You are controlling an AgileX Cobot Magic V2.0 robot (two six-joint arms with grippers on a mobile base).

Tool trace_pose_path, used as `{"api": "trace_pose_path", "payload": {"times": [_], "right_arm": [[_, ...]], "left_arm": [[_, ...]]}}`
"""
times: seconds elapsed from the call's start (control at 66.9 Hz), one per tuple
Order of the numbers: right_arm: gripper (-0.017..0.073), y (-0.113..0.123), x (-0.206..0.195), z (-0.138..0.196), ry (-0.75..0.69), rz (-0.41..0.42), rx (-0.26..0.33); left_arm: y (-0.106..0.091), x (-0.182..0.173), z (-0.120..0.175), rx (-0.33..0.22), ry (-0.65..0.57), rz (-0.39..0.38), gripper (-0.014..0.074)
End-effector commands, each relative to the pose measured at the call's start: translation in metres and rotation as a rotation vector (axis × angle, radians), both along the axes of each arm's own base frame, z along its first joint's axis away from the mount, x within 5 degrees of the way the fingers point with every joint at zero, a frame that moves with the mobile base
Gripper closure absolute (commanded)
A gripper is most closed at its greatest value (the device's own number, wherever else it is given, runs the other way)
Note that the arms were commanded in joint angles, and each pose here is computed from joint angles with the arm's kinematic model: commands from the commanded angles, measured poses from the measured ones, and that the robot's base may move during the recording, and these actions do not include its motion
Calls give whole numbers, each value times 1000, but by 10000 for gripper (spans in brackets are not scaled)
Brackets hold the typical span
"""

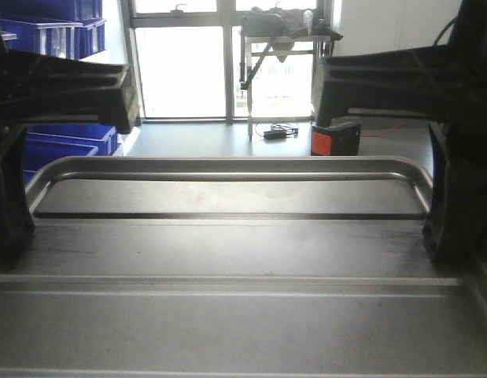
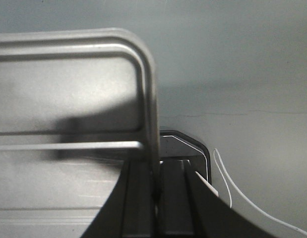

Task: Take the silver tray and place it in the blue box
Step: 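Hold the tray level in both grippers while the base drives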

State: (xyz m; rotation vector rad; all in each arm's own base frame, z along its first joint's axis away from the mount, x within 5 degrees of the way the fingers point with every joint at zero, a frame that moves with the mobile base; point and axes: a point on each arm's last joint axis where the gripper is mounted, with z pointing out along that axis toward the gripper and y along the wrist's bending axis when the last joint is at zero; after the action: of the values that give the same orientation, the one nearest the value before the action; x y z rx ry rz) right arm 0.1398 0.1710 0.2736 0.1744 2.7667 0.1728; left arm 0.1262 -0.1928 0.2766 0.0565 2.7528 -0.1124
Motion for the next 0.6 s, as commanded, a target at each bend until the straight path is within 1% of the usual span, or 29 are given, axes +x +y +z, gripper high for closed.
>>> {"api": "trace_pose_path", "payload": {"times": [0.0,0.583], "right_arm": [[502,3,2,16,-78,23,83],[502,3,2,16,-78,22,82]], "left_arm": [[-3,-1,16,-83,-43,-18,694],[-3,-1,16,-83,-43,-18,694]]}}
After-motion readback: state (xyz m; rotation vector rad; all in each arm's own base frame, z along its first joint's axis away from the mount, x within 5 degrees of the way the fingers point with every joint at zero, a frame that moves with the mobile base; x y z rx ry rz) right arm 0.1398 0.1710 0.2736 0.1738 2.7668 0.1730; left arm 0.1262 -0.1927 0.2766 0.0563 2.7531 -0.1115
